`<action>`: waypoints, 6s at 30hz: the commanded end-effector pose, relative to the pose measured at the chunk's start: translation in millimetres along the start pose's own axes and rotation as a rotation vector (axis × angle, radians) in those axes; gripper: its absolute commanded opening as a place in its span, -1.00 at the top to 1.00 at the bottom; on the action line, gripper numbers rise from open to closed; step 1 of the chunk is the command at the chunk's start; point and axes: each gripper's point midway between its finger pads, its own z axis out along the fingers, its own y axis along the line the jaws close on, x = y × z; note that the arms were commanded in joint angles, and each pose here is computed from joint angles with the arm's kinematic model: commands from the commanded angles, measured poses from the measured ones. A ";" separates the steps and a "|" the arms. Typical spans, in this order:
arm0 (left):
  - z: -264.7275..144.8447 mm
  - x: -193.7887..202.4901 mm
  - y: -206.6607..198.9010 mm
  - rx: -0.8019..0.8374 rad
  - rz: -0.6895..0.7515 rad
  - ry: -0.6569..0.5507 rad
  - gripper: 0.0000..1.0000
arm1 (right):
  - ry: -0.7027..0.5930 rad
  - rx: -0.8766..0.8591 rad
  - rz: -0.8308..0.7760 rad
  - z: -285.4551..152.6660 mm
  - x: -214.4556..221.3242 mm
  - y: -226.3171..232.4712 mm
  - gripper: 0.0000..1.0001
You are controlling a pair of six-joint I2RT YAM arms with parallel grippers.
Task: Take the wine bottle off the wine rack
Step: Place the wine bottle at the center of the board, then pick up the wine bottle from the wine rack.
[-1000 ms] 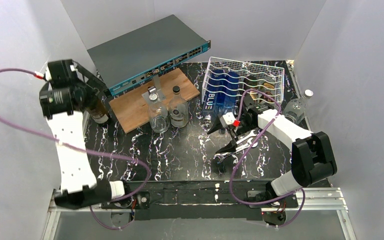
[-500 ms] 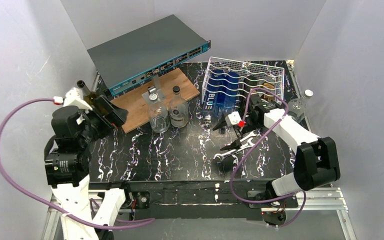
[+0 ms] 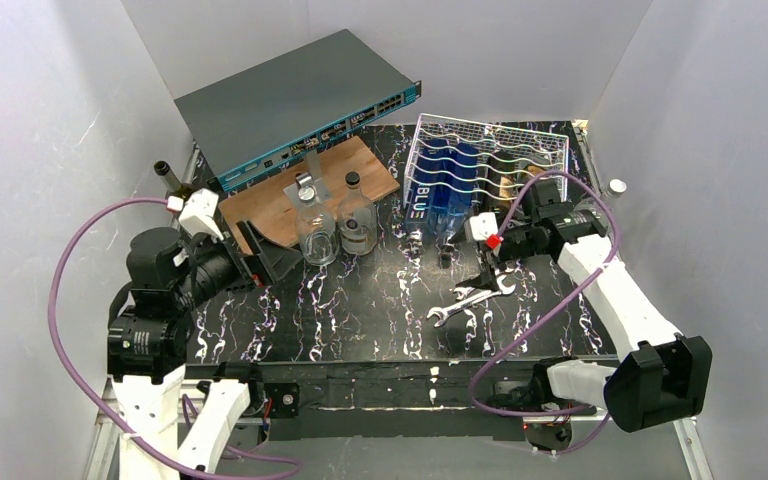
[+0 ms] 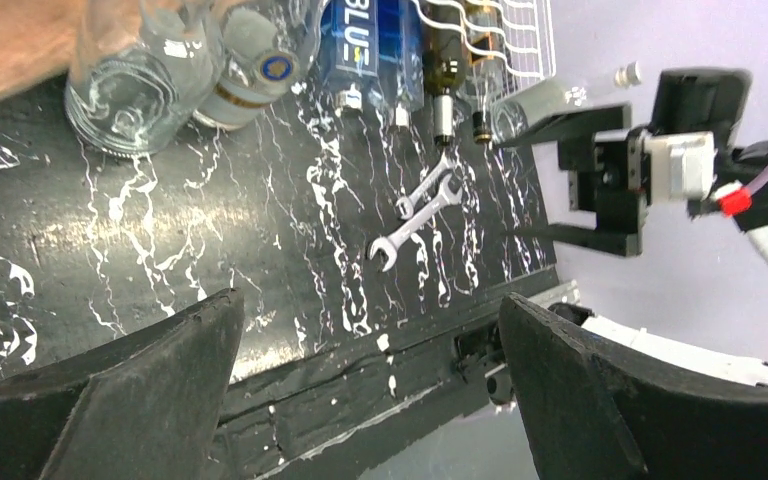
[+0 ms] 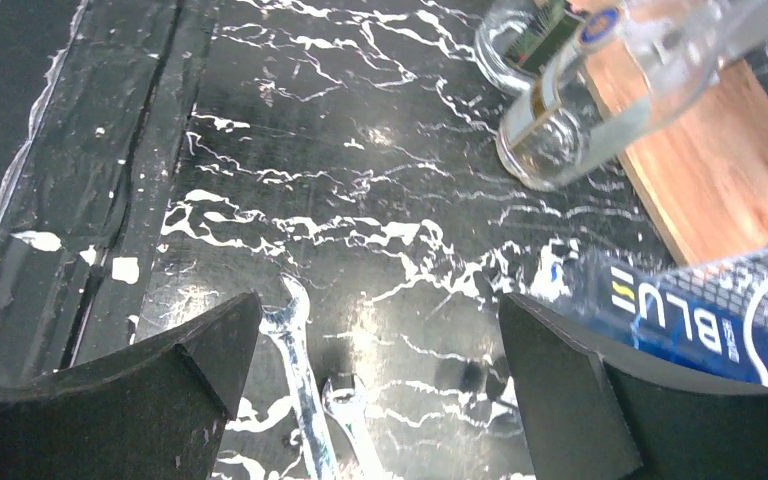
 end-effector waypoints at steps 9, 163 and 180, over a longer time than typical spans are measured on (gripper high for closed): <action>3.7 36.2 2.4 0.088 0.090 0.084 -0.97 | 0.117 0.271 0.416 -52.8 -5.6 -29.8 -0.97; 81.6 159.9 77.8 -0.028 0.140 0.286 -0.99 | 0.261 1.516 1.215 -144.9 275.1 -123.9 -0.13; 80.5 162.1 77.1 -0.024 0.121 0.290 -0.99 | 0.240 1.591 1.226 -155.3 277.4 -132.7 -0.13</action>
